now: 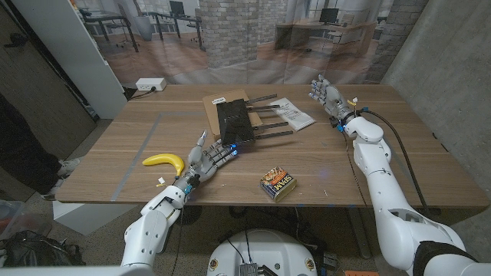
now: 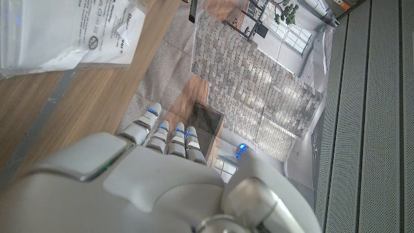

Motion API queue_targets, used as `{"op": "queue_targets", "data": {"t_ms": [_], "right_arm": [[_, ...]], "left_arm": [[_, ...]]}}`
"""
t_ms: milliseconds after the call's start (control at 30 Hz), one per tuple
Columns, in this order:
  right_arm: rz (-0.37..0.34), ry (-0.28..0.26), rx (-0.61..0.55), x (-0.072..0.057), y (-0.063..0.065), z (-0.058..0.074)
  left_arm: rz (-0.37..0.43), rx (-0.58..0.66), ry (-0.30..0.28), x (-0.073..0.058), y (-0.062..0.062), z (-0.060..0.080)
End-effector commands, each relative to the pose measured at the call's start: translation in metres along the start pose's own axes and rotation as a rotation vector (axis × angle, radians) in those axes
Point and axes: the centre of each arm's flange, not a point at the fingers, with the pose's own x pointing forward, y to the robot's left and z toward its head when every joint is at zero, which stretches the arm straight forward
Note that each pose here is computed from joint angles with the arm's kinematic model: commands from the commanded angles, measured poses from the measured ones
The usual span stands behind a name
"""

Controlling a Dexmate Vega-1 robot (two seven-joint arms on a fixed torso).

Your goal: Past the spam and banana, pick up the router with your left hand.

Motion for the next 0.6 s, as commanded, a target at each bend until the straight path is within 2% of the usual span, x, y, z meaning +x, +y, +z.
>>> {"op": "queue_targets", "data": {"t_ms": [33,600], "right_arm": [[0.000,-0.004,0.006,0.000,-0.004,-0.002],[-0.004,-0.006,0.009,-0.003,-0.010,-0.005]], "left_arm": [[0.006,0.036,0.012,0.012,-0.007,0.005],[-0.013,0.084,0.030,0.040,-0.023,0.017]]}}
